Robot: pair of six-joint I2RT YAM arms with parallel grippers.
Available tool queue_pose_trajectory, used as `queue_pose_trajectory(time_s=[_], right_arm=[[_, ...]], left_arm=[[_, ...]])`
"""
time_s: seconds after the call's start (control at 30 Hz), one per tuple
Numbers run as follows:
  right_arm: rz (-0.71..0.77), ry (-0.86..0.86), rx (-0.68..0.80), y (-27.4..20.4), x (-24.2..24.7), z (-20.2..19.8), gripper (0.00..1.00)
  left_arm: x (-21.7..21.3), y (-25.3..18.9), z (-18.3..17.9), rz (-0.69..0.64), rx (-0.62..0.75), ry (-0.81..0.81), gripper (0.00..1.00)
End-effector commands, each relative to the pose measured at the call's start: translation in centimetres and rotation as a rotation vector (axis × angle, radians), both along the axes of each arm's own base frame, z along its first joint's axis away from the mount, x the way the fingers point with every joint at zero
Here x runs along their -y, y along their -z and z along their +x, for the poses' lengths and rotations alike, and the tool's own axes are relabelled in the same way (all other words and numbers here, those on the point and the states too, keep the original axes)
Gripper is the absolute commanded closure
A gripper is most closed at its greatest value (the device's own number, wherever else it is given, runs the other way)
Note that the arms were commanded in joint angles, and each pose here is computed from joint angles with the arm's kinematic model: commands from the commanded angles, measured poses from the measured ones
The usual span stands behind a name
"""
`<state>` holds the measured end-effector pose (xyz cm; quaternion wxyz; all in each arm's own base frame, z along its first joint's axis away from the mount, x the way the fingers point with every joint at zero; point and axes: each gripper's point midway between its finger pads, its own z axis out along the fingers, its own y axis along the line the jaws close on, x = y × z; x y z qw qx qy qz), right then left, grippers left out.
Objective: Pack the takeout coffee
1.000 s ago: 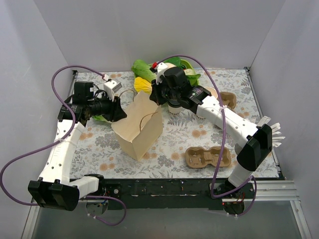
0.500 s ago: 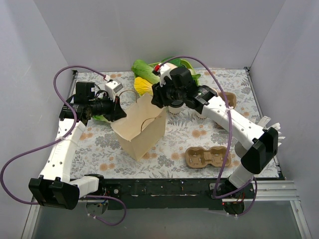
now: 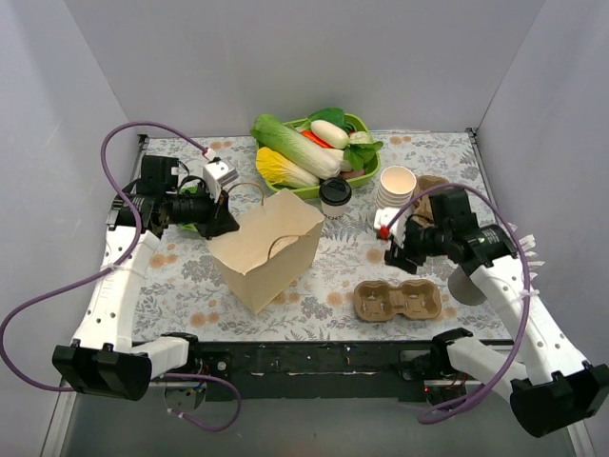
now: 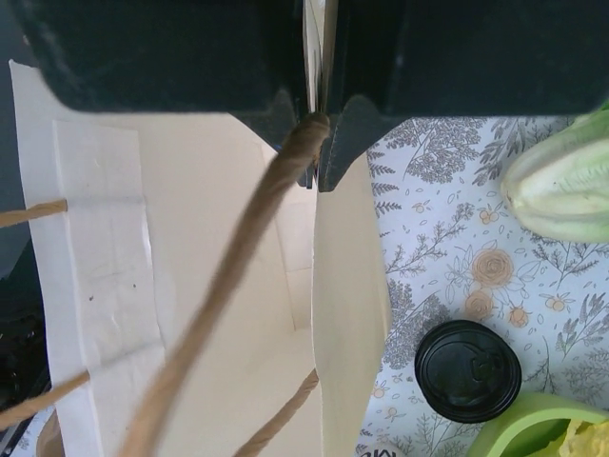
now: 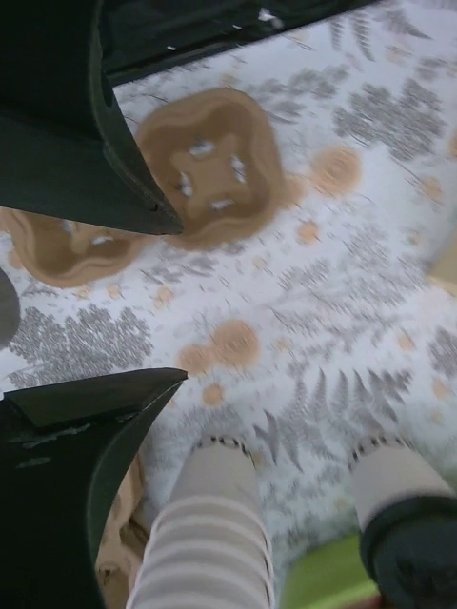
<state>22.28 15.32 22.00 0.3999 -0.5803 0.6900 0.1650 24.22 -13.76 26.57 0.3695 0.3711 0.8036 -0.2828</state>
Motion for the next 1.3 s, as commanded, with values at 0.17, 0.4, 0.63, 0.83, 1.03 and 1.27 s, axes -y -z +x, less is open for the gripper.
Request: queue_pose_trajectory(time_s=[0.17, 0.4, 0.63, 0.83, 1.03, 1.27], right_arm=[[-0.286, -0.338, -0.158, 10.8, 3.6, -6.0, 0.48], [-0.343, -0.433, -0.101, 13.4, 4.6, -7.0, 0.44], [-0.419, -0.439, -0.094, 15.6, 6.1, -7.3, 0.44], [-0.413, -0.429, -0.09, 16.0, 5.8, -6.8, 0.41], [-0.398, -0.416, -0.105, 15.9, 5.4, -6.3, 0.46], [-0.383, -0.4, -0.134, 16.1, 5.2, -6.4, 0.49]], left_arm=[[0.3, -2.0, -0.7, 0.016, 0.054, 0.1, 1.0], [0.5, -2.1, -0.7, 0.018, 0.048, 0.098, 1.0], [0.9, -2.4, -1.1, 0.01, 0.044, 0.089, 1.0], [1.1, -2.2, -1.9, 0.015, 0.037, 0.089, 1.0], [1.0, -2.1, -2.1, 0.017, 0.035, 0.086, 1.0], [1.2, -2.0, -1.9, 0.004, 0.03, 0.079, 1.0]])
